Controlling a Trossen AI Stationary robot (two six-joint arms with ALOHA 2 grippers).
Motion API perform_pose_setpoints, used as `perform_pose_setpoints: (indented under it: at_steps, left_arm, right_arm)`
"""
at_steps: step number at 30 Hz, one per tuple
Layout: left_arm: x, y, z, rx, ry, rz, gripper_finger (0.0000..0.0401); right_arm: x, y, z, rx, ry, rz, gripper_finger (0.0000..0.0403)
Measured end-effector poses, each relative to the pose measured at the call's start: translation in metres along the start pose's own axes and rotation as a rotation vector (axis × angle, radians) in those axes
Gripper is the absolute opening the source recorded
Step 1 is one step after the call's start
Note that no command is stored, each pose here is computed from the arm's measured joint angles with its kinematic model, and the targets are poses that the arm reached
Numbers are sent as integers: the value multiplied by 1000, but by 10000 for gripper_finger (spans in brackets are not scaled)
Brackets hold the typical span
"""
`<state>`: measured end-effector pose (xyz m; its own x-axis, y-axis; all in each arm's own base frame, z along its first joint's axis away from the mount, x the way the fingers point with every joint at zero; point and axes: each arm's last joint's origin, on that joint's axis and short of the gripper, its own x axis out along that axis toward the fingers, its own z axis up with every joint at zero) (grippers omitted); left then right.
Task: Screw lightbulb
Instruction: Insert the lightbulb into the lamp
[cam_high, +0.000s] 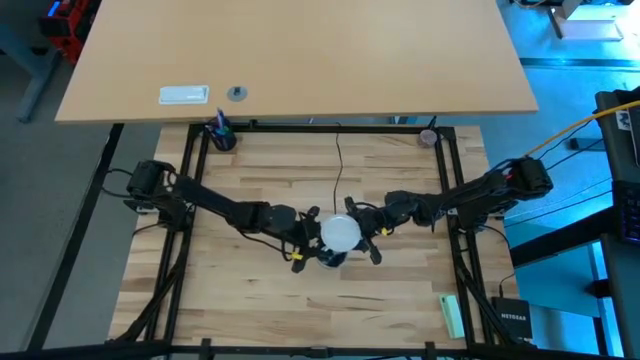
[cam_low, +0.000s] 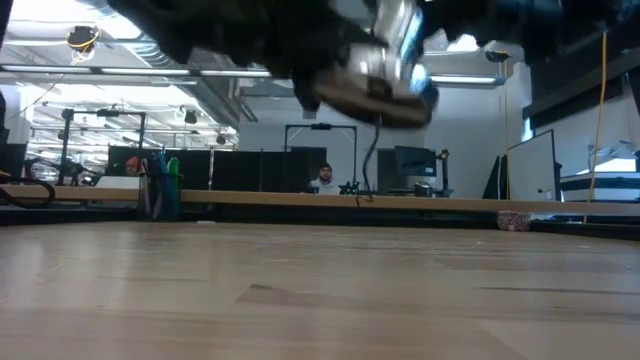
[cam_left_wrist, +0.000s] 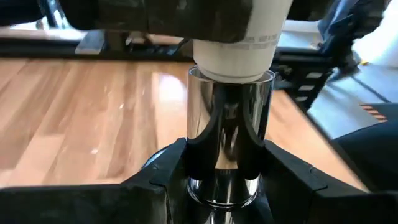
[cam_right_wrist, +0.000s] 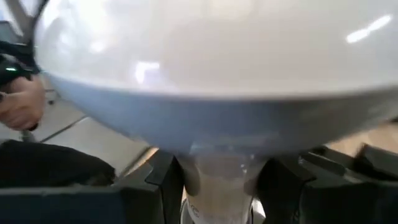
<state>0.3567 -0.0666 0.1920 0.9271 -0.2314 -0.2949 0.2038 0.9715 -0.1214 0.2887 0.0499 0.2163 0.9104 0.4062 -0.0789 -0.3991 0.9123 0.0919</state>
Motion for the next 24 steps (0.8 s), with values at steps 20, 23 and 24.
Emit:
perform_pose_setpoints:
  at_steps: [20,23,24]
  left_arm:
    - [33,30,-66,-76,179,75,212]
    - [31,30,-65,-82,203,80,247]
    - [29,30,-63,-83,199,79,254]
  right_arm:
    - [2,-15,-68,6,111,-120,161]
    - [2,-15,-67,5,105,-128,161]
    - [3,-15,-66,4,98,-128,161]
